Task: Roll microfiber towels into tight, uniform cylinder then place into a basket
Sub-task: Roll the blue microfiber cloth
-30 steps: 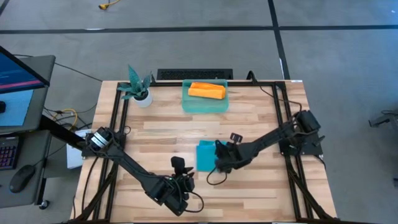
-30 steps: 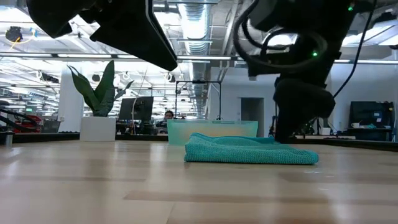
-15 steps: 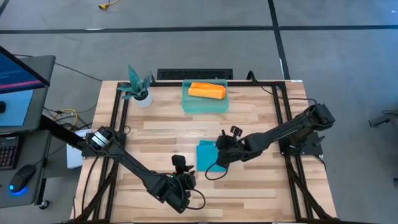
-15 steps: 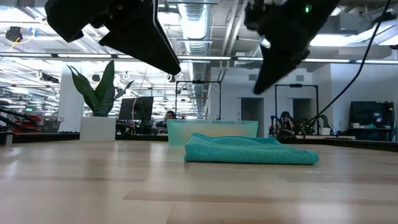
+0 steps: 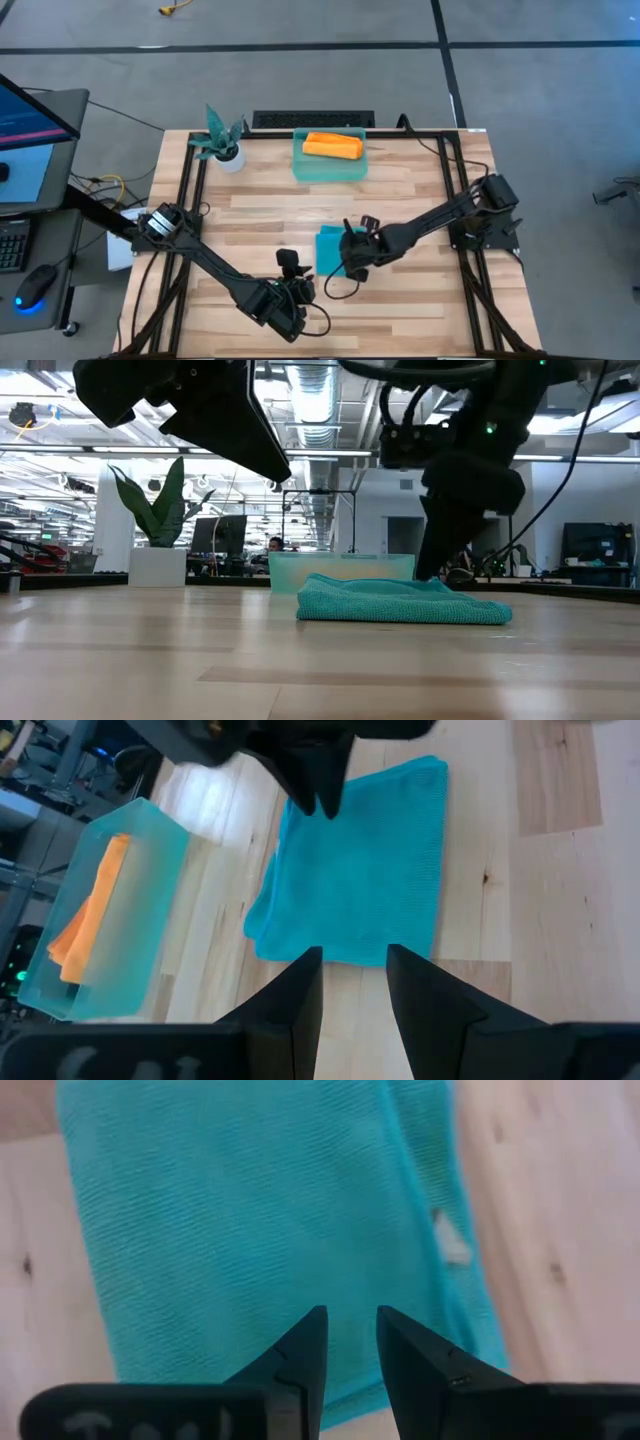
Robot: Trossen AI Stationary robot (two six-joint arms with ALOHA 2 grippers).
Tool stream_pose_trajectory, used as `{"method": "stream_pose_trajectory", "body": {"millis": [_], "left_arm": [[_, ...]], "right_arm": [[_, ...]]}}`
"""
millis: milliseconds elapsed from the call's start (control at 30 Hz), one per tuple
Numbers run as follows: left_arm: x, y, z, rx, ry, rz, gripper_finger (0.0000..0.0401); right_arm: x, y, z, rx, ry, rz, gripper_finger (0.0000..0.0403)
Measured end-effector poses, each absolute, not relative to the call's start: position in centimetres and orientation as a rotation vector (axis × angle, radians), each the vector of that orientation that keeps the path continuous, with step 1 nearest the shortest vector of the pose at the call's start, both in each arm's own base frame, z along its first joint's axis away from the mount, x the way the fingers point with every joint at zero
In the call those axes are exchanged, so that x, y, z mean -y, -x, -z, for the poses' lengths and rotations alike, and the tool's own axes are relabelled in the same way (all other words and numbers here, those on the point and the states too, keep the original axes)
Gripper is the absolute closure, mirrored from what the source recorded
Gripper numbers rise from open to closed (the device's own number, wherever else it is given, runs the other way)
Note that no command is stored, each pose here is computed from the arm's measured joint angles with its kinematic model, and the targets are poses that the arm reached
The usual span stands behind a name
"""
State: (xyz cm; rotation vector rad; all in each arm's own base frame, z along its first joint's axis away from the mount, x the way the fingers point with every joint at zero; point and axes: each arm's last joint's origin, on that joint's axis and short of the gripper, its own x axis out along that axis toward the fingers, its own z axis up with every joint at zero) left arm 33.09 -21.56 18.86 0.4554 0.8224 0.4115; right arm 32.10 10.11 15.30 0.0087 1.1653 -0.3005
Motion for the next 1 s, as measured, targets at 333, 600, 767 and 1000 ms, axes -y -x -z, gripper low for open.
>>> {"method": "stream_pose_trajectory", "body": {"millis": [333,600,767,1000], "left_arm": [[21.6,-33.1,-18.9,-0.822,-0.455,-0.412,0.0295],[21.6,-33.1,-18.8,-0.828,-0.454,-0.406,0.0295],[21.6,-33.0,-18.7,-0.878,-0.449,-0.350,0.0295],[21.6,-32.5,-18.6,-0.907,-0.469,-0.358,0.0295]], "right_arm": [[-8.9,-32.6,-14.7,-1.192,-0.086,0.316,0.0290],[-7.9,-33.0,-14.1,-1.200,-0.131,0.366,0.0290],[-7.3,-33.5,-13.3,-1.212,-0.153,0.366,0.0290],[-5.5,-34.9,-13.6,-1.078,-0.248,0.446,0.0290]]}}
